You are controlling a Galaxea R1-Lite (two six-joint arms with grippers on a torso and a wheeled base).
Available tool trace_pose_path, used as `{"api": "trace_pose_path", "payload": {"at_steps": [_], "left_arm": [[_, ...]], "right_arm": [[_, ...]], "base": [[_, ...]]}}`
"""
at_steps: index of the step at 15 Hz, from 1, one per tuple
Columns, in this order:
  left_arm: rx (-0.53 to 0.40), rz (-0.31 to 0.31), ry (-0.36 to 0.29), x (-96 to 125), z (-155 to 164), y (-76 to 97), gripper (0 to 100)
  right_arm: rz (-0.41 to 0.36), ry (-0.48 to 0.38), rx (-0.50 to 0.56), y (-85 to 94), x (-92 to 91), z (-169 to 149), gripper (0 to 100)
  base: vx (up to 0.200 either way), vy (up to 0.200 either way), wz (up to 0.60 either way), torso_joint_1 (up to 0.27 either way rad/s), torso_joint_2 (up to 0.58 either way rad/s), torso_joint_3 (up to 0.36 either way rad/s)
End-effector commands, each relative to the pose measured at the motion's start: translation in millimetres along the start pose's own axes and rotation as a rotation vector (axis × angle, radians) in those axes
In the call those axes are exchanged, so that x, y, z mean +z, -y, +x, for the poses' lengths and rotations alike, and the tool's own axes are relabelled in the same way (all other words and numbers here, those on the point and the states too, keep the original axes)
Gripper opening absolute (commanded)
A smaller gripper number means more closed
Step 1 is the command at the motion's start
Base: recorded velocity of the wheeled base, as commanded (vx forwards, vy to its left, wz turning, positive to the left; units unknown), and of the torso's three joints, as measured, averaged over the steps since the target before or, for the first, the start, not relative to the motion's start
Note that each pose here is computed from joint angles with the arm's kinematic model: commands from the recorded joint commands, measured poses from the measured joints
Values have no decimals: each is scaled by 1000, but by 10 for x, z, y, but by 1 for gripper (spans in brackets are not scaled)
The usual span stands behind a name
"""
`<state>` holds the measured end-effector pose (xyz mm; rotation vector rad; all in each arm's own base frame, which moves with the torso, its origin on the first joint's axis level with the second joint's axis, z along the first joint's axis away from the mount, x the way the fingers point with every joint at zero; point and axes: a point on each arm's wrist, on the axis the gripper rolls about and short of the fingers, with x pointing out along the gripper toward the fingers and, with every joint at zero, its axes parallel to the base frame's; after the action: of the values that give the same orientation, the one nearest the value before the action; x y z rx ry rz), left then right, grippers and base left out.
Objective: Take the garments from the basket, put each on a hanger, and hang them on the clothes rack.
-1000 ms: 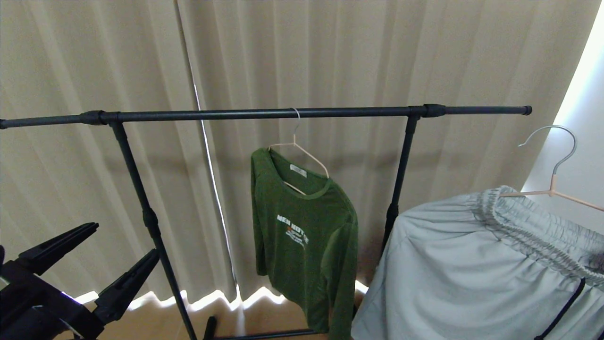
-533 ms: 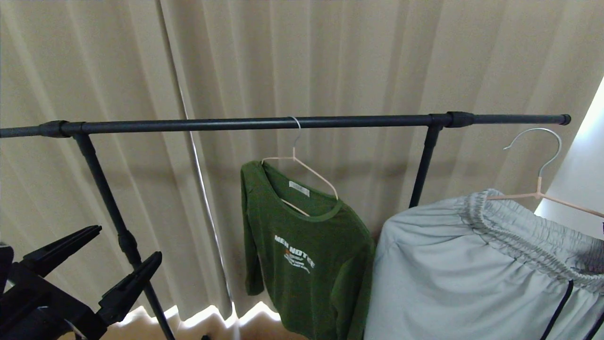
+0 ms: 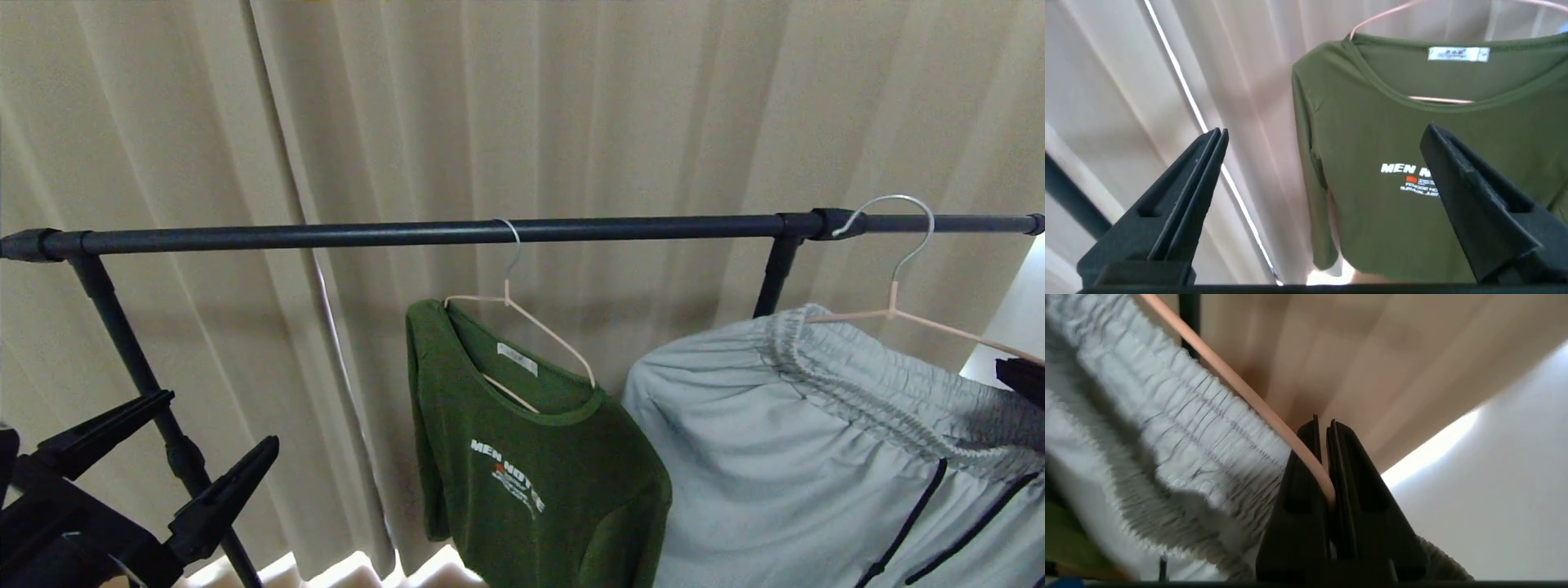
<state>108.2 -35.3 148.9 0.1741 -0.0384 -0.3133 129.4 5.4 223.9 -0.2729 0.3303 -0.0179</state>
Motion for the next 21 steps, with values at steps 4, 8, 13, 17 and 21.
{"api": "trace_pose_path", "payload": {"at_steps": [4,8,13,17,21], "left_arm": [[1,-1,1,2,-3,0,100],[1,-1,0,-2,-5,0,100],[1,-1,0,-2,-5,0,100],[1,-1,1,0,-7,0,100],[0,-1,-3,-5,0,1,100]], "right_arm": [[2,6,73,-212,275,521,0],[-18,-39,79,-398,402,856,0],[-36,-63,73,-549,411,1085,0],[-46,-60,94,-637,394,1138,0],[-62,-56,134,-746,394,1119,0]], "base": [[0,0,0,0,0,0],[0,0,0,0,0,0],[0,0,0,0,0,0],[0,0,0,0,0,0],[0,0,0,0,0,0]]}}
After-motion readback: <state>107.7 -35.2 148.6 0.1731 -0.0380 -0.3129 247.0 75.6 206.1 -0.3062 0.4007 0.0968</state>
